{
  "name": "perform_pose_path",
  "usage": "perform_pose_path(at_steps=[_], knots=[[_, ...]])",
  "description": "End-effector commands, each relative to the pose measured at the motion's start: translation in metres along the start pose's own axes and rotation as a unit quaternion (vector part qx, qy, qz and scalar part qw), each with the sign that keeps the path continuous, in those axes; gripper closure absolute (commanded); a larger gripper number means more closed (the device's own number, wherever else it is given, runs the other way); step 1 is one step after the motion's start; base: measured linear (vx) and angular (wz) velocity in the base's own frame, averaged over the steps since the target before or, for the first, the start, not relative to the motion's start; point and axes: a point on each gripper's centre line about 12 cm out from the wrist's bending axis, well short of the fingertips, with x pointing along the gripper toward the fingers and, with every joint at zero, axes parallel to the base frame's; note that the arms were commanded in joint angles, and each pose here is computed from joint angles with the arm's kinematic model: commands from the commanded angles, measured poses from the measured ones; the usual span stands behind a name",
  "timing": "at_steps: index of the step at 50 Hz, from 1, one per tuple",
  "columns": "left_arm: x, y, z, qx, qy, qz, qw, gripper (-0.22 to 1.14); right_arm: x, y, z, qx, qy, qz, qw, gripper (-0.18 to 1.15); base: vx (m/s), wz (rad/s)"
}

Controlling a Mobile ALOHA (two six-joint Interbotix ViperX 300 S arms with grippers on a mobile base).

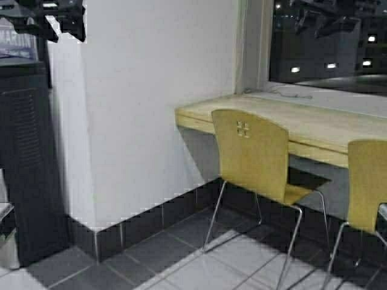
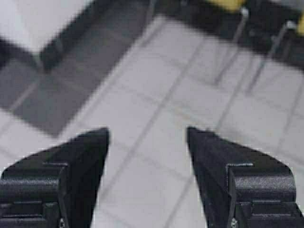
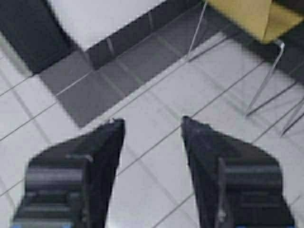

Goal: Push the chairs under the table

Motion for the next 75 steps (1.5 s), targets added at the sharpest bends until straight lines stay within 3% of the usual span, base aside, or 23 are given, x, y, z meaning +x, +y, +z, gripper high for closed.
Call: perform_pose_path(at_steps=[1, 20, 40, 75], knots=[[0.0, 0.0, 0.008, -0.006, -0.011, 0.0, 1.0, 0.05, -0.001, 0.0, 0.009, 0.002, -0.013, 0.0, 1.0, 0.18, -0.47, 0.03], [0.016, -0.001, 0.002, -0.018, 0.023, -0.001, 1.0, 0.05, 0.004, 0.0, 0.008, 0.025, 0.014, -0.002, 1.0, 0.18, -0.42, -0.02], [0.014, -0.001, 0.002, -0.021, 0.023, -0.003, 1.0, 0.05, -0.002, 0.0, 0.008, 0.0, 0.014, -0.001, 1.0, 0.18, -0.41, -0.14], [0.04, -0.002, -0.028, -0.027, 0.106, -0.006, 0.994, 0.05, 0.01, -0.002, -0.007, -0.018, 0.049, -0.005, 0.999, 0.18, -0.26, -0.33]])
